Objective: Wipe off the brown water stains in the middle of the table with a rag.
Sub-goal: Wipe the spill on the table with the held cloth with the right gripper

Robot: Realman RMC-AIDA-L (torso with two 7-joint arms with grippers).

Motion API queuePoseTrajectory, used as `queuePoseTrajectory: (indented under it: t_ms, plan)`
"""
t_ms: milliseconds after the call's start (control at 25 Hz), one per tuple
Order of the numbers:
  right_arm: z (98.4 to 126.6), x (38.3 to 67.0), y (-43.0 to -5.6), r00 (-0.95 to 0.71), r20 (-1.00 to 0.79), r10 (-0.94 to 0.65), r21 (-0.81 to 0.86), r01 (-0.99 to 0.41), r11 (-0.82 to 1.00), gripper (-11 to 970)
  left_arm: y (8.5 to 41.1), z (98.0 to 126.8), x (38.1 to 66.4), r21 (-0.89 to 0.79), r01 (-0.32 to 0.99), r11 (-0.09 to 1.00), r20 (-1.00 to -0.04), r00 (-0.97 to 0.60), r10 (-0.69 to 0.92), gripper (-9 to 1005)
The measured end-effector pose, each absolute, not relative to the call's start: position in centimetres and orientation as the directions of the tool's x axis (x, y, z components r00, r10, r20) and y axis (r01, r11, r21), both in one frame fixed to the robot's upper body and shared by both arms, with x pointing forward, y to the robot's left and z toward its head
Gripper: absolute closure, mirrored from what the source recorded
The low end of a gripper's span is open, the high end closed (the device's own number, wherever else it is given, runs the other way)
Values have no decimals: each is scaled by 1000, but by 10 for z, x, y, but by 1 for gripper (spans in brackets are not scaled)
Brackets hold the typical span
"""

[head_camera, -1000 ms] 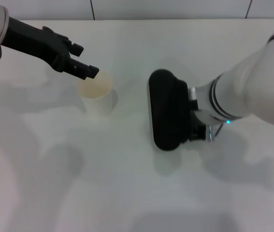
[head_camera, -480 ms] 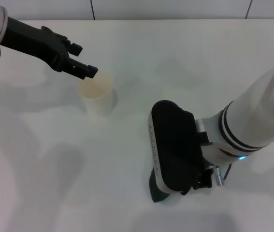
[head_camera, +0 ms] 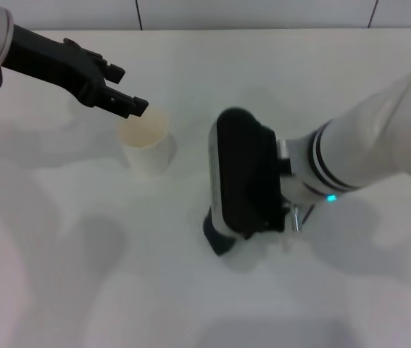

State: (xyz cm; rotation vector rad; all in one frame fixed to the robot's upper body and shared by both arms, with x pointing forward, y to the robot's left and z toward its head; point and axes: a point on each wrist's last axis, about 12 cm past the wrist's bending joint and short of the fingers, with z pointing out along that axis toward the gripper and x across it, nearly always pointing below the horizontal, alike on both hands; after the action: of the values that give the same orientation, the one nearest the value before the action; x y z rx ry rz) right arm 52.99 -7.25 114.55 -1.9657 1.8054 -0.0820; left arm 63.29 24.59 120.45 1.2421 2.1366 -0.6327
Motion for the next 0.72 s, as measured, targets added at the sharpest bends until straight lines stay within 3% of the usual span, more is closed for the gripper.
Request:
queuePoseTrajectory:
  t_ms: [720]
  plan:
    - [1152,588,-110,-207,-379,-902,-285,-901,326,889,246,1204,633,-112,883,455,-687,-400,607,163]
